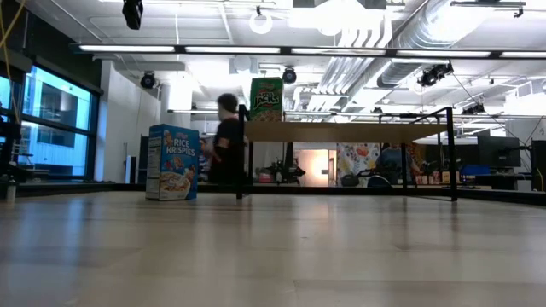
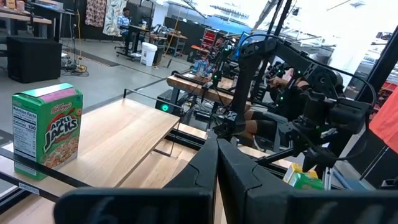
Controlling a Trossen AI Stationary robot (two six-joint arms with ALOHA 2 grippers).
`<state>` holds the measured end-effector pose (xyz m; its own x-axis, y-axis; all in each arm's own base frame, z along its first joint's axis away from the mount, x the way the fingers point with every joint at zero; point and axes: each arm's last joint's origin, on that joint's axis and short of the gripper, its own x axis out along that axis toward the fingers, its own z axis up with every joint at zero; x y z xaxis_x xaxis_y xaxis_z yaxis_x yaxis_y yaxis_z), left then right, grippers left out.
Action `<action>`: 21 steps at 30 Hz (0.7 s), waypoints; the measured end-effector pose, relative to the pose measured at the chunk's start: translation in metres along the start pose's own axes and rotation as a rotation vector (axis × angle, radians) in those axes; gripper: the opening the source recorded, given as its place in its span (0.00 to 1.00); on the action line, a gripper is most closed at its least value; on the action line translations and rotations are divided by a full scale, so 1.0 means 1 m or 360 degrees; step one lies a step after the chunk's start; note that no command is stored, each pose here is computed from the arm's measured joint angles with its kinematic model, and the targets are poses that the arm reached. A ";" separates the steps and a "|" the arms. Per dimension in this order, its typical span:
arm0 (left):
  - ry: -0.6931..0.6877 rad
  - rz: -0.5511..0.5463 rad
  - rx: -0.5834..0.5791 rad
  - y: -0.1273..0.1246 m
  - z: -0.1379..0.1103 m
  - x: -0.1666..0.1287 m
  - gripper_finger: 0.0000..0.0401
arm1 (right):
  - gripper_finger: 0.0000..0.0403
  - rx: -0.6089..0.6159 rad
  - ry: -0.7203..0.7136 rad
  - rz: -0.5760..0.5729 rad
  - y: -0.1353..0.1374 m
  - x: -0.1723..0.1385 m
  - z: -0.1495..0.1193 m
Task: Stack cereal on shelf
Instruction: Put the right yellow cereal box on the shelf
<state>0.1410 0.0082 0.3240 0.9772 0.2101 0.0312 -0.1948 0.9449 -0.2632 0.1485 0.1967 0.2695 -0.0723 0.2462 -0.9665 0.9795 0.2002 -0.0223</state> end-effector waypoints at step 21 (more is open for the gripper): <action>-0.0002 0.0000 0.0000 0.000 0.000 0.000 0.00 | 0.81 0.0025 0.0040 0.0011 -0.005 0.016 -0.004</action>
<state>0.1409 0.0083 0.3241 0.9771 0.2103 0.0323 -0.1947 0.9449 -0.2630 0.1412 0.2036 0.2550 -0.0700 0.2715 -0.9599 0.9828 0.1835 -0.0198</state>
